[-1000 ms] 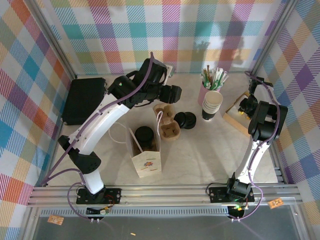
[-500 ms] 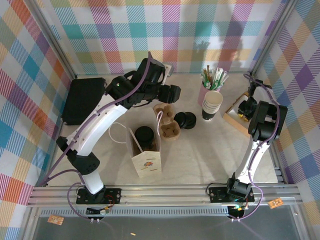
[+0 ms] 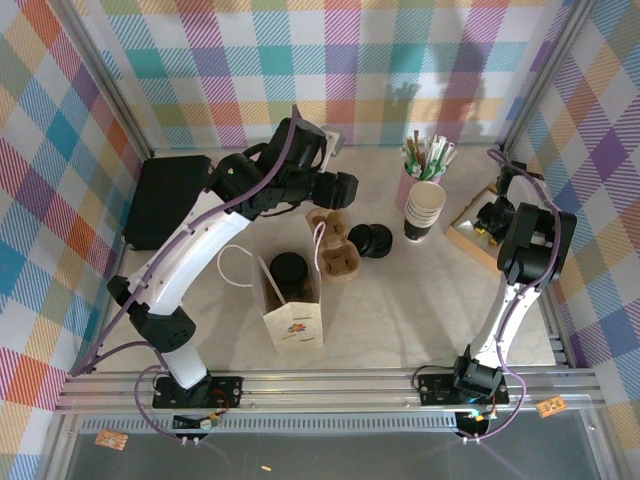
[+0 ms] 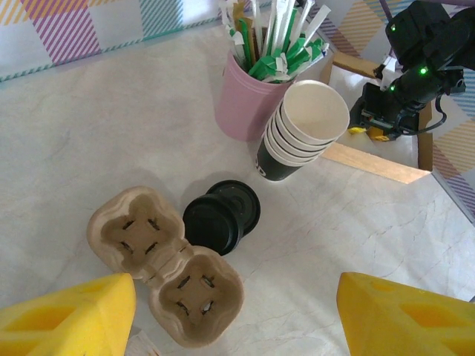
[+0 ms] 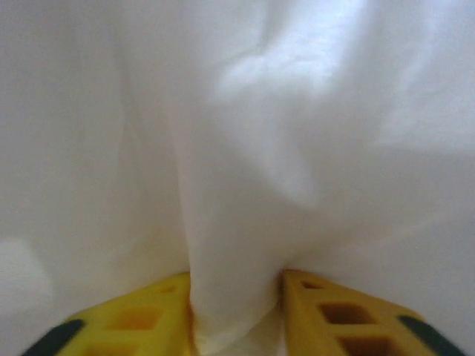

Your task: Pack the takeout coffee

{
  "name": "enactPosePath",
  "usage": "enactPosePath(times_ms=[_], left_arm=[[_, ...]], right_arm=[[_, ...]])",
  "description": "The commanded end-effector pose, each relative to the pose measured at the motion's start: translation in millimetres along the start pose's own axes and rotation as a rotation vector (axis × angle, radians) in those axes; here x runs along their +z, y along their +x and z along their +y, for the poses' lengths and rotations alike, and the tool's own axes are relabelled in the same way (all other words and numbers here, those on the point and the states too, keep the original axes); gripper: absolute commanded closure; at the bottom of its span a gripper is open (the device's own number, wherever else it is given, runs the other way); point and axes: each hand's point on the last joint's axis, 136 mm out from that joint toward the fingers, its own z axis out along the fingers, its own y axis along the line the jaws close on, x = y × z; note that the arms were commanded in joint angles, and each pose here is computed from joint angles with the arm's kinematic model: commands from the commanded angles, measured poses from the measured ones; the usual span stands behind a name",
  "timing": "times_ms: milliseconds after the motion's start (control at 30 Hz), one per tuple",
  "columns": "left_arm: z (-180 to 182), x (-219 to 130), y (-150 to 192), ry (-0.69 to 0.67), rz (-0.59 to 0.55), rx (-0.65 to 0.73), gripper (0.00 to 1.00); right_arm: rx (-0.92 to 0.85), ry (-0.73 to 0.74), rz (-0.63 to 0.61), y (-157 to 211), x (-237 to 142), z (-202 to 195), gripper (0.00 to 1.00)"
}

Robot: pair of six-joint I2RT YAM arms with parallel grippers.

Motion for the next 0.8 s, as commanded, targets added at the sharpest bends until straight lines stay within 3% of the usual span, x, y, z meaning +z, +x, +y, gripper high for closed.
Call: enactPosePath(times_ms=[0, 133, 200, 233, 400, 500, 533, 600, 667, 700, 767], left_arm=[[2.2, -13.9, 0.4, -0.005, -0.014, 0.019, 0.28], [2.7, -18.0, -0.5, -0.005, -0.021, 0.028, 0.28], [3.2, -20.2, -1.4, -0.007, -0.028, 0.031, 0.28], [3.3, -20.4, -1.7, -0.008, -0.03, 0.03, 0.28], [2.4, -20.9, -0.1, 0.005, -0.038, 0.011, 0.28], [1.5, -22.4, 2.3, 0.016, -0.04, -0.005, 0.28], [1.5, -23.4, 2.7, 0.017, -0.041, -0.007, 0.28], [2.7, -26.2, 2.8, 0.014, -0.045, -0.009, 0.28], [4.6, -27.7, 3.6, 0.005, -0.049, -0.008, 0.28], [5.5, -28.5, 3.8, 0.002, -0.052, -0.008, 0.28], [6.0, -28.9, 4.3, 0.001, -0.055, -0.01, 0.28]], right_arm=[[0.016, -0.002, 0.085, 22.7, 12.7, -6.5, 0.75], [0.014, 0.007, 0.058, 20.5, 1.1, -9.9, 0.76], [0.007, 0.02, 0.045, 18.2, -7.5, -12.6, 0.63], [0.0, 0.025, 0.038, 17.1, -11.4, -13.6, 0.62], [-0.04, 0.018, 0.011, 10.2, -23.0, -11.7, 0.81], [-0.04, 0.016, 0.015, 9.6, -25.5, -10.9, 0.86], [-0.039, 0.014, 0.01, 8.8, -26.9, -10.5, 0.84], [-0.035, 0.016, 0.003, 8.4, -30.7, -11.6, 0.67], [-0.037, 0.02, -0.006, 7.4, -33.4, -12.2, 0.59], [-0.04, 0.021, -0.007, 6.8, -34.3, -12.7, 0.59], [-0.047, 0.013, 0.003, 7.5, -32.7, -11.2, 0.7]])
